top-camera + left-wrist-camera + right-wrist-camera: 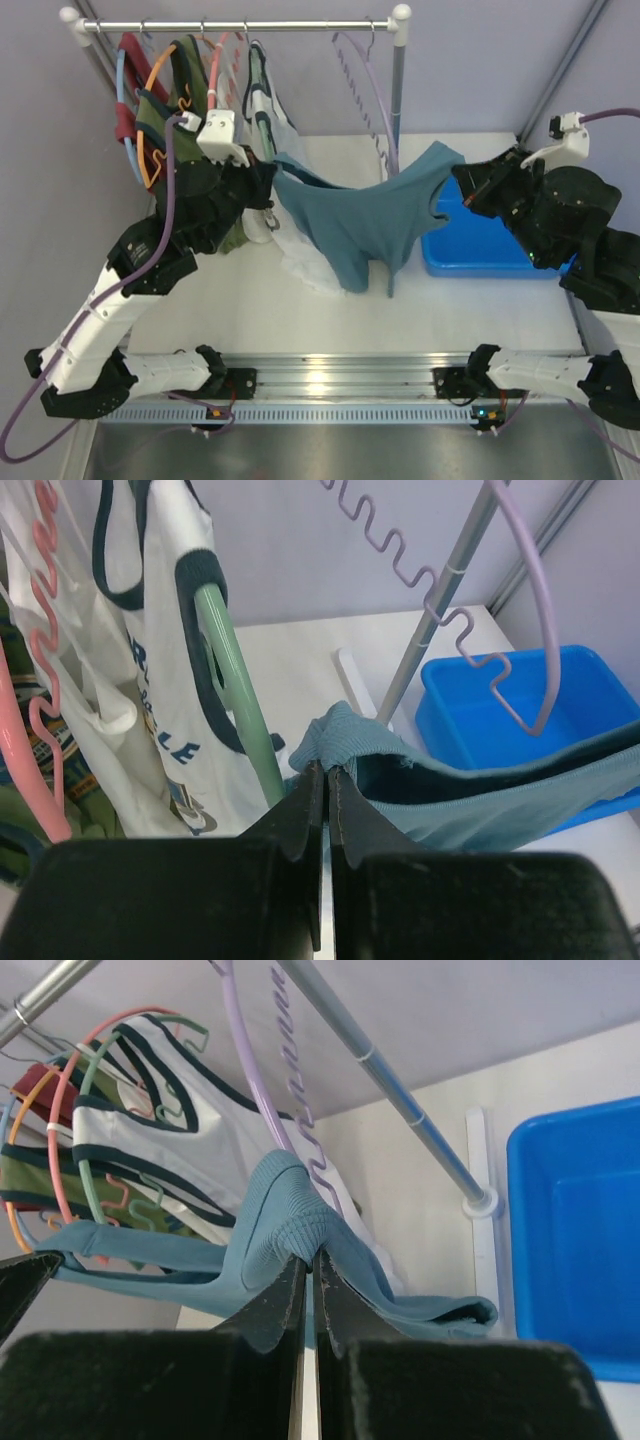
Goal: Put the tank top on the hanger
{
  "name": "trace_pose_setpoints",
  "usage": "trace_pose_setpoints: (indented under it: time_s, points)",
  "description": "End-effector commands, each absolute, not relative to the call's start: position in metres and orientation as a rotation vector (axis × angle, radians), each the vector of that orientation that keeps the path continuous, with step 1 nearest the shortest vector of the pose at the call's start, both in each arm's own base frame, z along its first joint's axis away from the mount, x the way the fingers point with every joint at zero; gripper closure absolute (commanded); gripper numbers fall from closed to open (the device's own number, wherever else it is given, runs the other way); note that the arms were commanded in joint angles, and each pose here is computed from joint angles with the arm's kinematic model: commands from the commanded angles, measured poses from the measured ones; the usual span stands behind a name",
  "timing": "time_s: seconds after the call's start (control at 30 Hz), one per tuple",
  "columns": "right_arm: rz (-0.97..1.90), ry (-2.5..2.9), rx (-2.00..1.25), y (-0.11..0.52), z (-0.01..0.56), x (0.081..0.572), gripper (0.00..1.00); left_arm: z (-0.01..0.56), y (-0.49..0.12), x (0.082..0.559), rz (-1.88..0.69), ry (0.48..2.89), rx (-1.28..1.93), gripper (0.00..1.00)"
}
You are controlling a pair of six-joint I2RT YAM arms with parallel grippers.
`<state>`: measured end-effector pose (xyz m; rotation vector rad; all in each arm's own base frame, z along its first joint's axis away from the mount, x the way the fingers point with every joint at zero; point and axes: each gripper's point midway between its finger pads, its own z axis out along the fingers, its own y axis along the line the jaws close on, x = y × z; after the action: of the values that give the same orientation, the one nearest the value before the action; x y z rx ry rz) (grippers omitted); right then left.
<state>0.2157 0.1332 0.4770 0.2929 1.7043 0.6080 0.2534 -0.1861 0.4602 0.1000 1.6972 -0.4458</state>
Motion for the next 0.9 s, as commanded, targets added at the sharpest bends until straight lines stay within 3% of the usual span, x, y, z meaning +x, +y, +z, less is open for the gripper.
trace_pose_setpoints:
  time_s: [0.0,0.27,0.43,0.67,0.87]
  points:
    - [0.547,1.656,0.229,0.125,0.503,0.216,1.0,0.513,-0.172,0.253,-0.437,1.564,0.071,1.0]
    - [0.543,1.628,0.186,0.133,0.519,0.221,1.0,0.524,-0.169,0.253,-0.419,1.543,0.083,1.0]
    - [0.603,1.709,0.154,0.151,0.473,0.217,1.0,0.454,-0.182,0.251,-0.456,1.682,0.084,1.0]
    - [0.674,2.043,0.164,0.191,0.288,0.203,1.0,0.253,-0.212,0.223,-0.577,2.072,0.087,1.0]
    - [0.702,2.3,0.211,0.204,0.14,0.154,1.0,0.132,-0.228,0.186,-0.708,2.322,0.042,1.0]
